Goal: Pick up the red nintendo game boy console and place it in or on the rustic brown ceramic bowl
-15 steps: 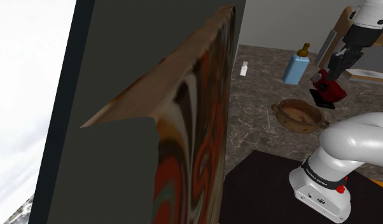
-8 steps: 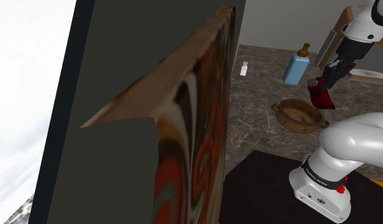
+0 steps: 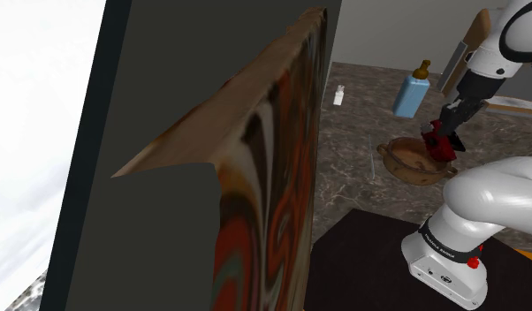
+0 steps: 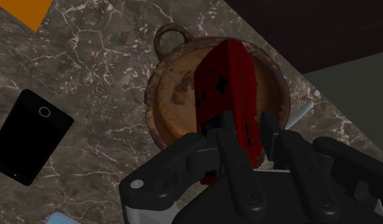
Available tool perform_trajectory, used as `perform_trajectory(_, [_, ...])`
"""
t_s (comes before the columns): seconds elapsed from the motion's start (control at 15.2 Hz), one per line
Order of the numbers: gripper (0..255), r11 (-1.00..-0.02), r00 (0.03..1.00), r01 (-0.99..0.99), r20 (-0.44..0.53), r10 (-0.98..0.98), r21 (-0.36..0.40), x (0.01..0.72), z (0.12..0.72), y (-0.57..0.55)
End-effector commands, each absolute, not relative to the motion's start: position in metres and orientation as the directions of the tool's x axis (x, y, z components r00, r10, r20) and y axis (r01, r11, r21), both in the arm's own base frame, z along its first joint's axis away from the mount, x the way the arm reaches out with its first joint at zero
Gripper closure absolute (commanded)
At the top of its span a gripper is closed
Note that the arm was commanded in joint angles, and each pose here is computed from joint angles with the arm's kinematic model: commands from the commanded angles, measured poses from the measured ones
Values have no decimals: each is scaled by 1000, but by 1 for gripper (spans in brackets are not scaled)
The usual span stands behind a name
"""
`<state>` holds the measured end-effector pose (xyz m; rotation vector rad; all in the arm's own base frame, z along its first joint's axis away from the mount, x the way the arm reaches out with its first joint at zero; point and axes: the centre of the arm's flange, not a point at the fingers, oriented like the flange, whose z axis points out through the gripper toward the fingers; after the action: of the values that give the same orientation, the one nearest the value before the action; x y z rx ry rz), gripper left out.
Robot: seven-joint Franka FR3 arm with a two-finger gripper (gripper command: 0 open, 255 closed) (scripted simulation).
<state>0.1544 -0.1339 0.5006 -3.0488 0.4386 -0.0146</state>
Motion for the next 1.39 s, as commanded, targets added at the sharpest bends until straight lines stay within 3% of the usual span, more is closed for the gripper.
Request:
perform_trajectory(0.0, [255, -958, 959, -281, 1, -282, -62, 154, 485, -134])
perform_trajectory(0.53, [255, -958, 959, -281, 1, -282, -62, 154, 485, -134])
perform_trajectory(0.59, [0, -958, 959, -281, 1, -282, -62, 154, 485, -134])
perform_trajectory(0.92, [0, -958, 959, -281, 1, -282, -62, 154, 485, -134])
perform_trajectory(1.32, [0, -958, 960, -281, 1, -282, -62, 153, 535, -137])
